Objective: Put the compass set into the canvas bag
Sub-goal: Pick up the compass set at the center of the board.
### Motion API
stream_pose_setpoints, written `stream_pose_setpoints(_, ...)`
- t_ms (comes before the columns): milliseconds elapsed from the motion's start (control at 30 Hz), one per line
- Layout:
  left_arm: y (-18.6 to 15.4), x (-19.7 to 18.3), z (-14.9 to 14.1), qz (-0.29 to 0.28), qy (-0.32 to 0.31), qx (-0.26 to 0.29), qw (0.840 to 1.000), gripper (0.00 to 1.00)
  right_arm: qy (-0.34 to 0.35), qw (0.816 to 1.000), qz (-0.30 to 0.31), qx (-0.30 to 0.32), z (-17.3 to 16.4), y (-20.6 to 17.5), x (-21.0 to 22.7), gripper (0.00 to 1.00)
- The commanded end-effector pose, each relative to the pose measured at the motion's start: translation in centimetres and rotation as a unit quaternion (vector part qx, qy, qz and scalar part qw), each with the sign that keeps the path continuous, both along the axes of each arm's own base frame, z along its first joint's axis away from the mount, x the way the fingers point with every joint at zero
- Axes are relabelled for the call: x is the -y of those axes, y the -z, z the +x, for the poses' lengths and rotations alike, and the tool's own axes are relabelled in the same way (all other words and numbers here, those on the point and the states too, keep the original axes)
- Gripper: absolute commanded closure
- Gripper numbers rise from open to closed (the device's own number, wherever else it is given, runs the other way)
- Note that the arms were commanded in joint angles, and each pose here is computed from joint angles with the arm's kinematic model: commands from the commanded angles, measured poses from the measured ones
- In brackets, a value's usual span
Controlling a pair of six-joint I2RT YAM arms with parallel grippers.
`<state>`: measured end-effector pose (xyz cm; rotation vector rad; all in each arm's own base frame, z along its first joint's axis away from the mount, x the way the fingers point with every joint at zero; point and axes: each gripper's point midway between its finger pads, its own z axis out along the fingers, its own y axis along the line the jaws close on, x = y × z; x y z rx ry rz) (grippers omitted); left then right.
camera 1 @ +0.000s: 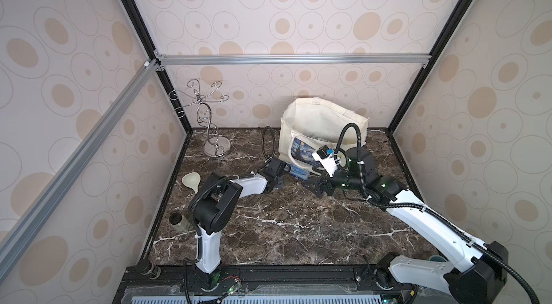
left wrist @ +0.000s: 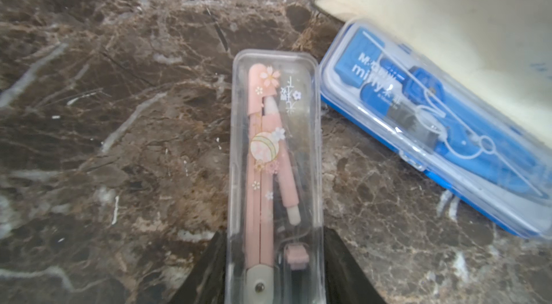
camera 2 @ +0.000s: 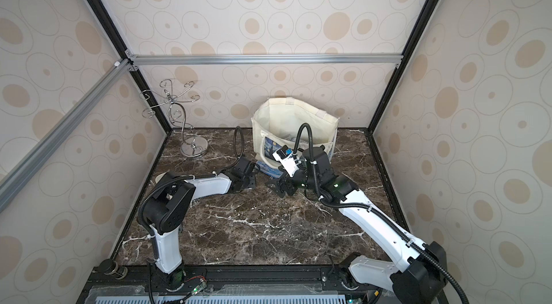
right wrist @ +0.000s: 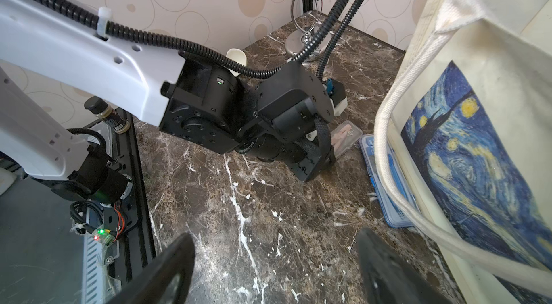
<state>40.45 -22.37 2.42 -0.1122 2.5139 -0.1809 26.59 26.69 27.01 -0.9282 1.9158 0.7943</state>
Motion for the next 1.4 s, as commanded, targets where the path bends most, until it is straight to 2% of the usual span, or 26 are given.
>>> stream_pose_setpoints(0,1.9,-1.2,-1.5,0.029,0.001,-0.032,0.999,0.61,-0.012,1.0,0.007,0.017,0.1,-1.3,-0.7,0.13)
stream_pose_setpoints(167,0.4,-1.5,-1.3,0.022,-0.002,0.005,1.0,0.61,-0.01,1.0,0.004,0.011,0.6,-1.1,-1.0,0.13)
stream_pose_setpoints(467,-5.8,-3.0,-1.5,-0.019,-0.008,0.14,0.99,0.61,0.031,0.999,-0.031,-0.022,2.9,0.2,-1.0,0.13)
stream_pose_setpoints(667,-10.3,-3.9,-2.8,-0.05,0.011,0.238,0.97,0.6,0.044,0.997,-0.039,-0.058,4.3,0.3,-1.8,0.13)
stream_pose_setpoints(833,-13.8,-4.5,-4.4,-0.074,0.035,0.314,0.946,0.6,0.038,0.997,-0.023,-0.063,5.1,-1.0,-3.2,0.14)
stream_pose_setpoints(967,-15.7,-4.3,-5.4,-0.091,0.061,0.352,0.93,0.6,0.027,0.997,-0.015,-0.065,5.5,-2.4,-4.5,0.17)
stream_pose_setpoints(1200,-20.6,-3.6,-7.4,-0.14,0.102,0.425,0.889,0.6,0.022,0.995,-0.03,-0.096,6.9,-2.7,-7.4,0.24)
stream_pose_setpoints(1367,-22.7,-3.9,-8.3,-0.138,0.112,0.452,0.874,0.6,0.017,0.991,-0.029,-0.131,8.0,-2.2,-9.8,0.25)
